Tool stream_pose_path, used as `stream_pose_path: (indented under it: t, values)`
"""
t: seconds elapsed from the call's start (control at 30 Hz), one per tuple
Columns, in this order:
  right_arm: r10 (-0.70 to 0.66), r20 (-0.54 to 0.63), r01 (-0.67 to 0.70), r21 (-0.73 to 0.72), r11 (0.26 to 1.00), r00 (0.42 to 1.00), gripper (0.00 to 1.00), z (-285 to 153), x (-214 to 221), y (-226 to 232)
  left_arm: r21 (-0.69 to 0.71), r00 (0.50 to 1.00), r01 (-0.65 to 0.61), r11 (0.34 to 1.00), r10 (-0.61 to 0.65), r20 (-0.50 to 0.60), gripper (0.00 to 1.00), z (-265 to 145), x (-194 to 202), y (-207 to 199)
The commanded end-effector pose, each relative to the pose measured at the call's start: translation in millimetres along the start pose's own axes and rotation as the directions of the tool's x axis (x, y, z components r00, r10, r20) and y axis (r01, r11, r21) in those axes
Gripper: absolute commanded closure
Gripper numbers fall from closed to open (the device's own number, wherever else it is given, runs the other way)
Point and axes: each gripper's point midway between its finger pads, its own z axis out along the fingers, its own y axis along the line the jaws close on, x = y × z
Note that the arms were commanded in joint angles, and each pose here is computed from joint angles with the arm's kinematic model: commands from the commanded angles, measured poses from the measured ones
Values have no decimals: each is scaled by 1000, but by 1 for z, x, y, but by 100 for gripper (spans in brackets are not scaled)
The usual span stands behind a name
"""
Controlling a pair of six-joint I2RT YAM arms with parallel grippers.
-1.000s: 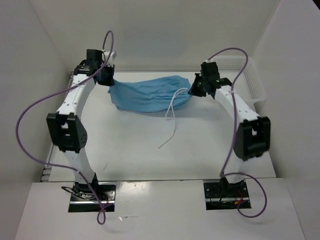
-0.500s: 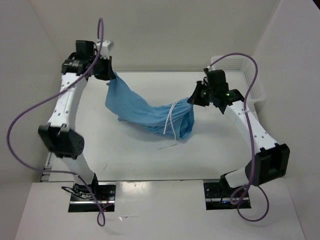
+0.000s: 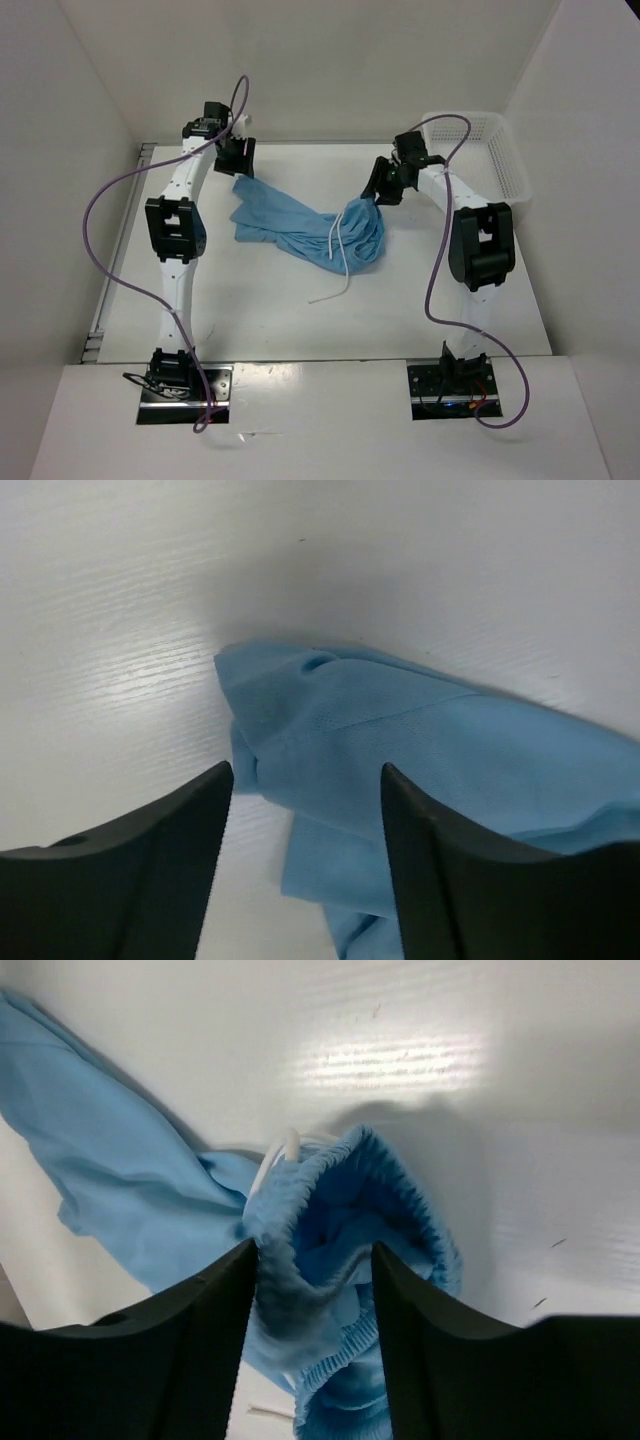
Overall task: Fold and stack the shorts
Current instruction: Flatten the shorts out
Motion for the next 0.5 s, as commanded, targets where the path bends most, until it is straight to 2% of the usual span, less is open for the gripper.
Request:
stream_pose_path:
  t: [0.0, 0.07, 0.1, 0.17, 0.2, 0.23, 0.3, 0.47]
  values:
    - [30, 164, -12, -110, 994, 986, 43, -34, -60, 24, -18, 995, 0, 1000, 1, 100, 29, -60, -31, 5]
    - [19, 241, 7, -106, 994, 970, 35, -57, -70, 29, 3, 999, 24, 1000, -24, 42, 27, -56, -7, 7]
    - [24, 232, -5, -81, 997, 972, 35, -57, -60, 21, -3, 998, 28, 1000, -27, 60, 25, -73, -6, 8]
    - [20, 266, -1, -72, 997, 964, 34, -73, -58, 20, -49, 998, 31, 998, -28, 53, 25, -69, 10, 15]
    - [27, 235, -14, -56, 998, 972, 34, -68, -43, 11, -54, 998, 49, 997, -51, -41, 25, -51, 52, 17]
    - [29, 225, -18, -50, 999, 974, 34, -68, -36, 7, -66, 999, 41, 997, -41, 0, 25, -59, 50, 17]
    - [37, 201, -32, -26, 999, 979, 34, -67, -18, -4, -70, 996, 52, 996, -57, -70, 25, -48, 86, 17]
    - [70, 163, -65, -38, 997, 984, 37, -62, 8, -13, -69, 994, 55, 996, -61, -87, 28, -33, 108, 18]
